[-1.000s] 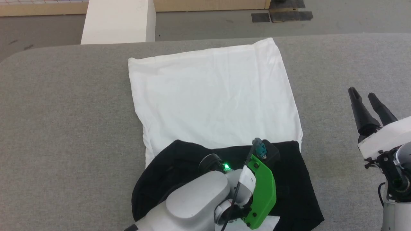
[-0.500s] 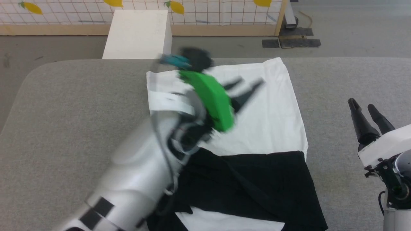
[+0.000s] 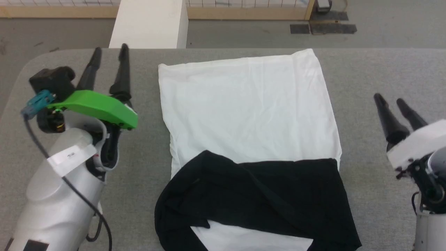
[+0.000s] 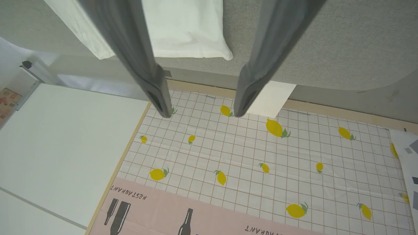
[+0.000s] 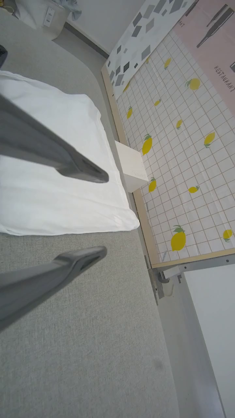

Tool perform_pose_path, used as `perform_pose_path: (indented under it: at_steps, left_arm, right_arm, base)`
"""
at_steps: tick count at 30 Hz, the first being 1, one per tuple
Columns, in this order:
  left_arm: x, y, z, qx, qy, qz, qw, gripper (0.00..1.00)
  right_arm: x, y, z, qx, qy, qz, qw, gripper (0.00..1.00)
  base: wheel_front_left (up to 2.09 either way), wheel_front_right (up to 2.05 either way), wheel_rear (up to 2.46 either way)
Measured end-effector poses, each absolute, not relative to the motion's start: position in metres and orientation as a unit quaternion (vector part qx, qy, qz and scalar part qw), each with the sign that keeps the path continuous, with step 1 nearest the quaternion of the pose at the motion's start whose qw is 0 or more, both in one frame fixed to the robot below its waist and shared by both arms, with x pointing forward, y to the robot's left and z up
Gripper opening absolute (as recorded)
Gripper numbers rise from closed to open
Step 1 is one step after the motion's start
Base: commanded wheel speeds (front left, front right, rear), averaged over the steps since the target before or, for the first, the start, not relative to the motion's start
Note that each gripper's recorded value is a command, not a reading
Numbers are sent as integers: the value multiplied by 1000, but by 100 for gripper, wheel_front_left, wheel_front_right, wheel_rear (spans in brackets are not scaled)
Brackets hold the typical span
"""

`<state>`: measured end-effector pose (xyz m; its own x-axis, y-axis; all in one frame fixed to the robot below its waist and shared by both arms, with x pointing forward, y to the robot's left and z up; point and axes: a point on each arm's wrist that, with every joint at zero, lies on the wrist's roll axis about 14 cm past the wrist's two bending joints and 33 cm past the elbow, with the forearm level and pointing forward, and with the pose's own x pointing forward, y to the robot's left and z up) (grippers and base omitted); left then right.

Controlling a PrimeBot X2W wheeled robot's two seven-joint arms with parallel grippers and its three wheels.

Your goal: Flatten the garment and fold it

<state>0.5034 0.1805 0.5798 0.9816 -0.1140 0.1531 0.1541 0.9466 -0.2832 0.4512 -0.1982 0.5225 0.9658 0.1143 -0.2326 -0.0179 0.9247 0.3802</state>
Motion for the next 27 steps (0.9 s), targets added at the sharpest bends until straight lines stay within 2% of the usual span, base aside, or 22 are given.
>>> perform_pose_path:
  at_steps: [9,14,21,27]
  left_arm:
    - [509,208,572,-129,-113,-33,985,100]
    - [516,217,542,-137,-97,-12,986,100]
    - [528,230,500,-138,-73,7,988,100]
    - [532,239,463,-127,-44,21,991,100]
  right_arm:
    - [522,-197,520,132,170,29,976,100]
    - [572,-190,515,86,220,36,971,100]
    - [624,-187,474,14,337,26,941,100]
    - [640,-173,416,-26,439,33,898,100]
  base:
    - [0,0,0]
    - [0,0,0]
    - [0,0,0]
    - [0,0,0]
